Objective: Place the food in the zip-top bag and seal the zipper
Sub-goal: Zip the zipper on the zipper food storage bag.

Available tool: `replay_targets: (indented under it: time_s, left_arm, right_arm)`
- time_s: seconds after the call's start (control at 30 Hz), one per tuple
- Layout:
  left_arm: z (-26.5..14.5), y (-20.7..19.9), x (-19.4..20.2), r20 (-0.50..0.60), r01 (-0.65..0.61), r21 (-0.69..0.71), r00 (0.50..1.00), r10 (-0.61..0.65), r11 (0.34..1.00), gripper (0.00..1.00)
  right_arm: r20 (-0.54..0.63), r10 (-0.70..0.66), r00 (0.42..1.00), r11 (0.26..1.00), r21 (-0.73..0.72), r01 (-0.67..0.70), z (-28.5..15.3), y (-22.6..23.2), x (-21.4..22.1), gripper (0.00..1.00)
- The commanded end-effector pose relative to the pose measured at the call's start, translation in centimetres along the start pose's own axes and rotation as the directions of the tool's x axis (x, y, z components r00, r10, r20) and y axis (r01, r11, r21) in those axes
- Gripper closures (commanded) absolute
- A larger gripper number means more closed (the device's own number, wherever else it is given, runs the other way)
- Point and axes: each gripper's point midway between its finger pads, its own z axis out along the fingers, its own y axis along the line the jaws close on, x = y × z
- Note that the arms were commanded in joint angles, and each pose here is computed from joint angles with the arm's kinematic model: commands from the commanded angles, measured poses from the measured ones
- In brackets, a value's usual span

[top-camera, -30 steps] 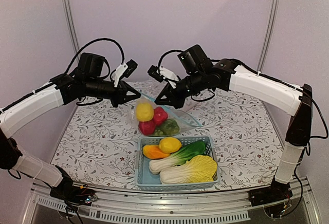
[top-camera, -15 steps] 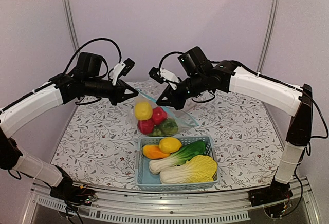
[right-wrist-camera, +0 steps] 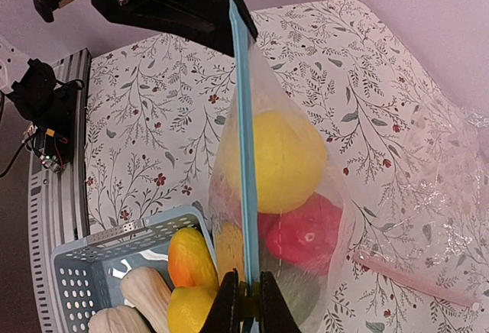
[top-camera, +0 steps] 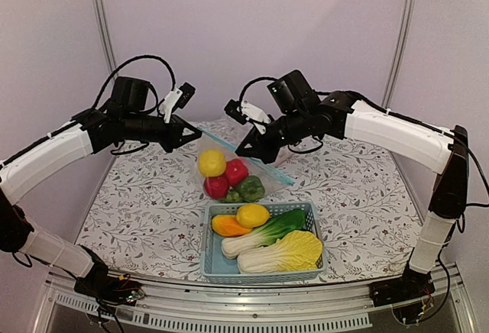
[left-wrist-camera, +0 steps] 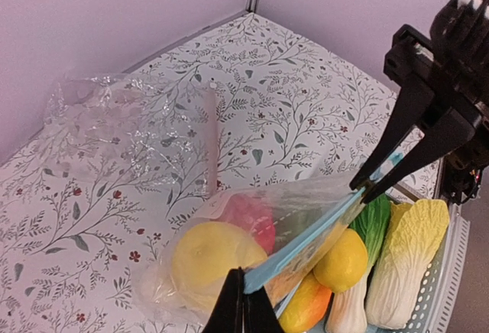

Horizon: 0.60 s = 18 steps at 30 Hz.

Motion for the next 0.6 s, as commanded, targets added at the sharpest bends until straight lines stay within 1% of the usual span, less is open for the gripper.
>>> replay_targets:
  time_s: [0.0, 0.57]
  left_arm:
    - [-1.8, 3.3, -1.8, 0.089, 0.029, -0.128, 0.996, -0.018, 0.991, 1.00]
    - [-2.5, 5.3, -2.2, 0.142, 0.128, -0.139, 0.984, -0.109, 0.982, 1.00]
  right_arm:
    - [-0.080, 0.046, 0.996, 0.999, 0.026, -0.044, -1.3, -0.3, 2.3, 0.98]
    - [-0.106, 0.076, 0.991, 0.996, 0.053, -0.070, -1.8, -0.3, 3.9, 0.99]
